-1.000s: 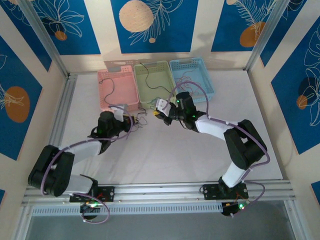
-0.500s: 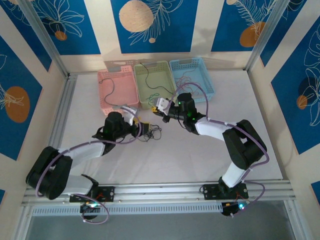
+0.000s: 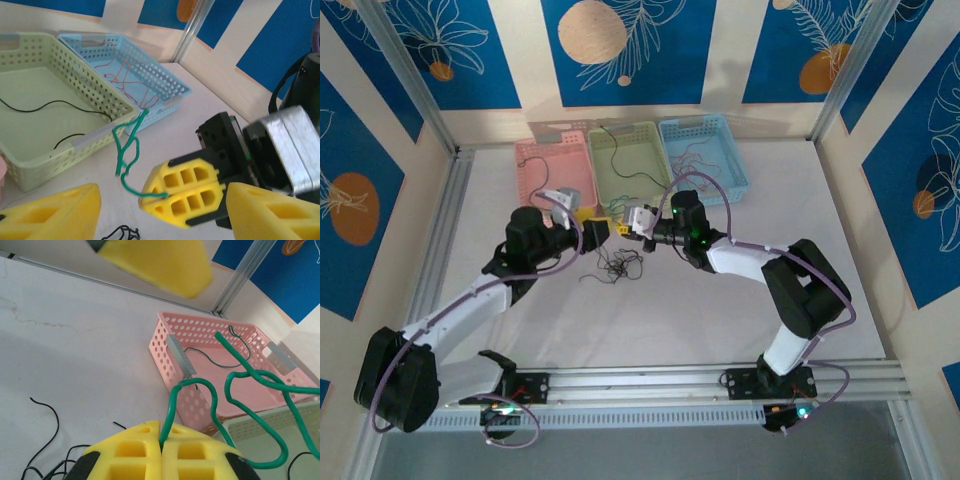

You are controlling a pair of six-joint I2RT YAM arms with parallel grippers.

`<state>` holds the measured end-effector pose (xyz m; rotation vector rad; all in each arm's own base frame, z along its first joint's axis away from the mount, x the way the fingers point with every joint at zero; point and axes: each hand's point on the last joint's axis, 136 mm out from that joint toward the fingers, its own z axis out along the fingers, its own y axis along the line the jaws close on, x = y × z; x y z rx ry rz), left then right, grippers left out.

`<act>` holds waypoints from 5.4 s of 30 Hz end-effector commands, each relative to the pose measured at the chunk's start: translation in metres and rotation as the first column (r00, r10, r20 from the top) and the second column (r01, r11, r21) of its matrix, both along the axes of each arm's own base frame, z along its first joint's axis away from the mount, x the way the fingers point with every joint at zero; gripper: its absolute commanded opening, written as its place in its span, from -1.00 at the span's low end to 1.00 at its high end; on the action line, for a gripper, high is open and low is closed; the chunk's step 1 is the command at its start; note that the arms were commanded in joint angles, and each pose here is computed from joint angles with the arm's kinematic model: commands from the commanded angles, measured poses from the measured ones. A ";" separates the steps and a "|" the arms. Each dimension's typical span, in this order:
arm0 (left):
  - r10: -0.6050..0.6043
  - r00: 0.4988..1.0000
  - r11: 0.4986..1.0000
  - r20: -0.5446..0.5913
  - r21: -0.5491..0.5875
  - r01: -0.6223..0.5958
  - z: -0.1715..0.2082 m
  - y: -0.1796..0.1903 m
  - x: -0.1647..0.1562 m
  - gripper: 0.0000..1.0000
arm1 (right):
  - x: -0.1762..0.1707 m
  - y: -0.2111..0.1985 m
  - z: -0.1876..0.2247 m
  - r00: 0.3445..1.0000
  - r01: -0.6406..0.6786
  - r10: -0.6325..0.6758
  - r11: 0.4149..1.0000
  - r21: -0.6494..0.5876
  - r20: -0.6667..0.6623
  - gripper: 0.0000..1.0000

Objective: Untangle the cables

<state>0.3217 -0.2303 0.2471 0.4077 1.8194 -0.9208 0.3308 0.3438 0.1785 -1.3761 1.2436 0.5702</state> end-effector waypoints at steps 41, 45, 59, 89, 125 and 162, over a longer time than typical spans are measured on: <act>0.028 0.986 0.996 -0.167 0.087 -0.014 -0.025 -0.009 0.034 -0.38 | -0.008 0.009 -0.009 0.998 -0.052 0.052 0.998 -0.032 -0.021 -1.00; 0.026 0.986 0.996 -0.166 0.085 -0.012 -0.025 -0.010 0.035 -0.84 | -0.007 0.009 -0.009 0.999 -0.050 0.049 0.998 -0.033 -0.019 -1.00; 0.155 0.983 0.987 -0.096 0.062 -0.150 0.011 0.013 0.043 -1.00 | -0.004 0.013 -0.023 0.998 -0.048 0.045 0.995 -0.090 -0.035 -1.00; 0.582 0.802 0.813 0.135 -0.062 -0.579 0.112 0.146 0.004 -1.00 | 0.055 -0.009 -0.048 0.977 0.199 -0.209 0.961 -0.194 -0.031 -1.00; 0.866 0.431 0.455 0.253 -0.040 -0.890 0.089 0.194 0.162 -1.00 | 0.062 -0.029 0.007 0.956 0.287 -0.284 0.957 0.042 -0.080 -0.12; 0.470 0.883 0.882 -0.019 -0.021 -0.470 -0.046 0.123 0.043 0.32 | 0.002 0.000 -0.068 0.919 -0.103 -0.009 0.960 -0.261 -0.395 -0.17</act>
